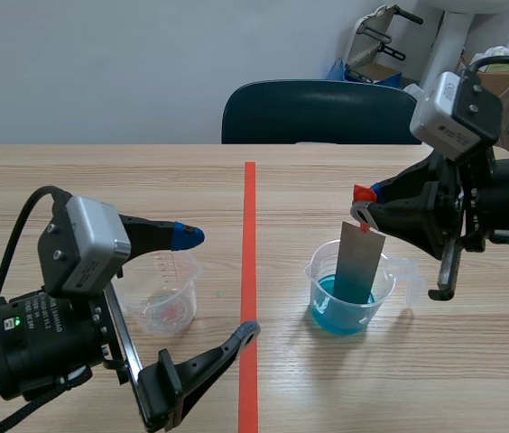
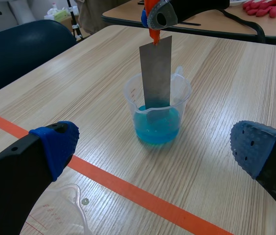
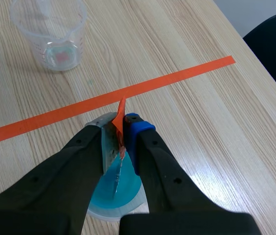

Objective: Do the redox reaction experiment

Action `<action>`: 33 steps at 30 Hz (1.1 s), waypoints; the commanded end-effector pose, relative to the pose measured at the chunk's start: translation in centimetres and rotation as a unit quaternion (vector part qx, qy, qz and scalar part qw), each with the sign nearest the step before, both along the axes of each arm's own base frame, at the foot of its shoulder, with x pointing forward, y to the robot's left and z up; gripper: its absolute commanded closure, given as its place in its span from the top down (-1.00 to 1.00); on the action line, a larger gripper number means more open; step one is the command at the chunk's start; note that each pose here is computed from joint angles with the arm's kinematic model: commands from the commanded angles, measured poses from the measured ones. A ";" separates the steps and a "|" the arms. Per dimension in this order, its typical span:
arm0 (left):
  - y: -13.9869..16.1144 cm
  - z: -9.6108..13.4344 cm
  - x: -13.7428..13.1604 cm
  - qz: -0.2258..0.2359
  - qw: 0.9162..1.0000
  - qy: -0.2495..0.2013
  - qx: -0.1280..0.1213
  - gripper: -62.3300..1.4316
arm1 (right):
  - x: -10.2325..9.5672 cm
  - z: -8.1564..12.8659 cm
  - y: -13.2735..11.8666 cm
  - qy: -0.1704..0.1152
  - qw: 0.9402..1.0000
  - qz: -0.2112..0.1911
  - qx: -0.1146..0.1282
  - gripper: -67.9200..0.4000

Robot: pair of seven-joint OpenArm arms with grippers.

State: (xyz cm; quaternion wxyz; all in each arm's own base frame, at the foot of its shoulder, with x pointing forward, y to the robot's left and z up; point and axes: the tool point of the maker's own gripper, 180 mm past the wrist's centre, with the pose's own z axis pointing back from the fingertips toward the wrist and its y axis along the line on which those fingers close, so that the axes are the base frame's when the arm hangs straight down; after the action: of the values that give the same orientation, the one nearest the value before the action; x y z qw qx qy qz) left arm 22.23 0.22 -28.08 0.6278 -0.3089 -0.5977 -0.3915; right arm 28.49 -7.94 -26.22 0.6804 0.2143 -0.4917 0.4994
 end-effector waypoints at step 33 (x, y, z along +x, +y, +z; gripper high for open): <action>-0.3 0.9 0.1 -0.001 1.000 -0.007 -0.017 1.00 | -0.9 5.6 0.1 -0.009 0.999 0.044 -0.005 -0.97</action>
State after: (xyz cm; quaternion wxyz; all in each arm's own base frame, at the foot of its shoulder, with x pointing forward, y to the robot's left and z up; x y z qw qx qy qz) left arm 22.23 0.22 -28.08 0.6278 -0.3089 -0.5977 -0.3915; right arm 27.30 -7.79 -22.03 0.6666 0.2311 -0.4706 0.5298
